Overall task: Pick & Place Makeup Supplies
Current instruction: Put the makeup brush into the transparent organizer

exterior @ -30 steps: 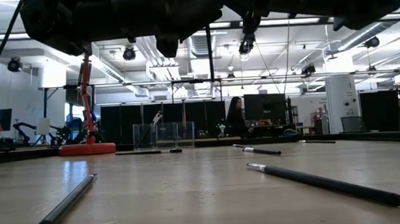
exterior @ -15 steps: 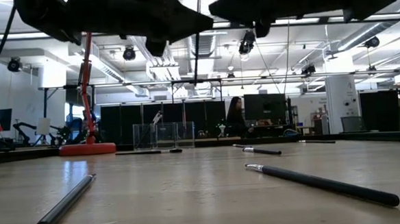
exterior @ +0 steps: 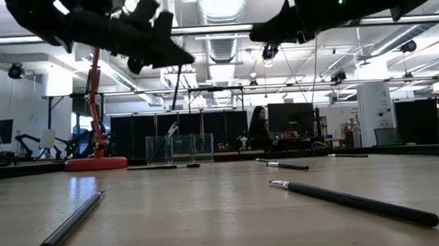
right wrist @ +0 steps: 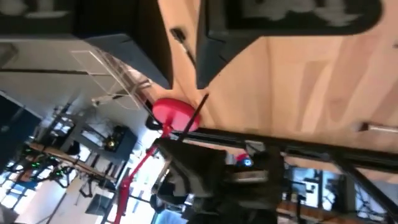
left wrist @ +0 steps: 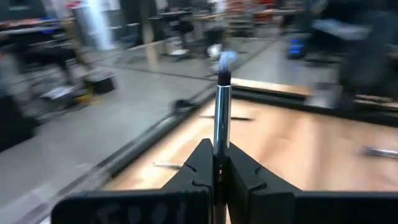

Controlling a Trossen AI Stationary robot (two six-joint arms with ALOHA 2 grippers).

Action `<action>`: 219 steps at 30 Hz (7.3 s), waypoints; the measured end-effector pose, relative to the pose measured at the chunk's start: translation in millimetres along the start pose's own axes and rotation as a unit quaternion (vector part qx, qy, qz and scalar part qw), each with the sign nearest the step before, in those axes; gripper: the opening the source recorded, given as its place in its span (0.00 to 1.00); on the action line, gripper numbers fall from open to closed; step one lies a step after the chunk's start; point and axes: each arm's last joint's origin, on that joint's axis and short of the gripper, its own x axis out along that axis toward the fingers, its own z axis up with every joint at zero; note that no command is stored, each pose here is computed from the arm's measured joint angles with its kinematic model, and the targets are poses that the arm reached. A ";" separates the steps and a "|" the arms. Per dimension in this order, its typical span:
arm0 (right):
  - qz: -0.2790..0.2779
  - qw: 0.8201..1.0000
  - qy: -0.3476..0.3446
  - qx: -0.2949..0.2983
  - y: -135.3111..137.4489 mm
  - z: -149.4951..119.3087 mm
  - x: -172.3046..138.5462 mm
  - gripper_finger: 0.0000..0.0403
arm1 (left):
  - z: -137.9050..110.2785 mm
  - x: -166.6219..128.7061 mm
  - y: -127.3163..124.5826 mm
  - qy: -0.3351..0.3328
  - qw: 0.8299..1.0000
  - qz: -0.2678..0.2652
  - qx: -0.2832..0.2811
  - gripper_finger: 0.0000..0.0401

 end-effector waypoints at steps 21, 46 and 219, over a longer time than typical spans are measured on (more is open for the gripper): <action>-0.021 1.000 0.007 0.001 -10.4 -6.2 4.2 0.02 | 2.2 40.5 154.4 0.011 0.978 0.208 -0.026 0.03; -0.020 1.000 0.003 -0.011 -9.9 -6.1 5.0 0.02 | -35.8 81.9 184.0 0.101 0.960 0.260 0.006 0.13; 0.216 0.946 0.228 0.078 138.1 -45.7 44.9 0.37 | -146.0 -101.0 -122.2 0.242 0.929 -0.273 0.061 0.00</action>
